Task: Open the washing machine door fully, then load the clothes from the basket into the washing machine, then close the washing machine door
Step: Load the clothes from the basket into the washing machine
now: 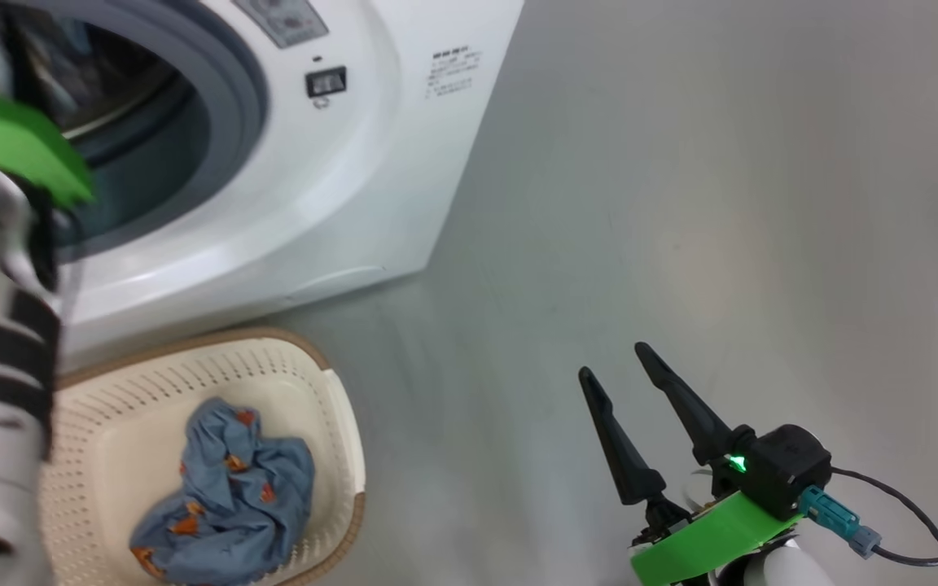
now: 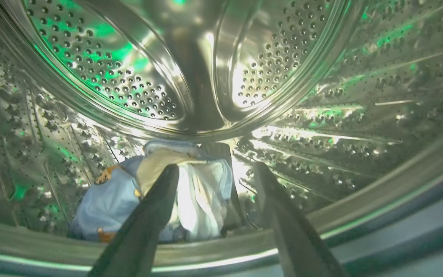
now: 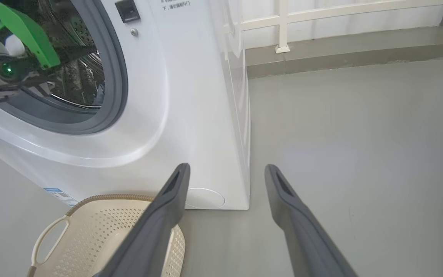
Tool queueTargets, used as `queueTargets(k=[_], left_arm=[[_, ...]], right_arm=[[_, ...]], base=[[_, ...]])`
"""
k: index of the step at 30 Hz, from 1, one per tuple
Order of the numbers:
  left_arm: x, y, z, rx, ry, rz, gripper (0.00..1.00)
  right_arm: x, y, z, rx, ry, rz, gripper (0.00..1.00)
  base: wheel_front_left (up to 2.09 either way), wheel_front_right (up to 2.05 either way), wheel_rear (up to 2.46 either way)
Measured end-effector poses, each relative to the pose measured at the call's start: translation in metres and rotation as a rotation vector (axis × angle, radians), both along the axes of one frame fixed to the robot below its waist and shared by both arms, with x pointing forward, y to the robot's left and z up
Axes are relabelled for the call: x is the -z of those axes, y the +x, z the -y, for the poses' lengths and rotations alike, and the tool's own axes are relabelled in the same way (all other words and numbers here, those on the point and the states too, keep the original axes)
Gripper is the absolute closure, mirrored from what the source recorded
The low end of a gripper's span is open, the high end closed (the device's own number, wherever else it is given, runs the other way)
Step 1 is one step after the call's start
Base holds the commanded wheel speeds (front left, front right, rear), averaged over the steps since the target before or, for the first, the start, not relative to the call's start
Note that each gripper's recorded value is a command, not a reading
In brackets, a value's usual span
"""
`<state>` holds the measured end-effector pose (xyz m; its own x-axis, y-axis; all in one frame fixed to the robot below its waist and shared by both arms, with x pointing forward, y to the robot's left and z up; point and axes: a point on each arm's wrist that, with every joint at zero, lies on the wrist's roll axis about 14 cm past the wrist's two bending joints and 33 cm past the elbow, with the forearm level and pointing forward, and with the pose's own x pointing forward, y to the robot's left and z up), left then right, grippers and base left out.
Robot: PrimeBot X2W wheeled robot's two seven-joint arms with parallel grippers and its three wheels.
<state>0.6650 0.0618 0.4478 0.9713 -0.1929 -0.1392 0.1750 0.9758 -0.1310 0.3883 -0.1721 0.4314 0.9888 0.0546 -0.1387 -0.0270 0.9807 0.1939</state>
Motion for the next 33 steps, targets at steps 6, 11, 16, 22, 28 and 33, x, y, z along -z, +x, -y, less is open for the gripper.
queueTargets(k=[6, 11, 16, 22, 28, 33], left_arm=[[0.004, -0.042, 0.006, 0.017, -0.019, -0.024, 0.0], [0.0, -0.078, 0.004, 0.019, -0.047, -0.022, 0.0], [0.008, -0.118, -0.008, -0.003, -0.07, -0.048, 0.0], [0.008, -0.17, -0.035, -0.054, -0.08, -0.043, 0.0], [0.013, -0.222, -0.049, -0.097, -0.133, -0.058, 0.0], [-0.001, -0.255, -0.058, -0.151, -0.166, -0.015, 0.0]], right_arm=[[-0.016, -0.001, -0.001, -0.004, 0.006, 0.048, 0.0], [-0.029, -0.001, -0.006, -0.019, 0.015, 0.09, 0.0], [-0.033, -0.005, -0.01, -0.029, 0.02, 0.102, 0.0], [-0.048, -0.006, -0.017, -0.054, 0.021, 0.149, 0.0], [-0.056, -0.016, -0.02, -0.076, 0.013, 0.171, 0.0], [-0.06, -0.024, -0.026, -0.099, 0.013, 0.184, 0.0]], base=[[0.0, 0.0, 0.0], [0.0, 0.0, 0.0], [0.0, 0.0, 0.0], [0.0, 0.0, 0.0], [0.0, 0.0, 0.0], [0.0, 0.0, 0.0]])
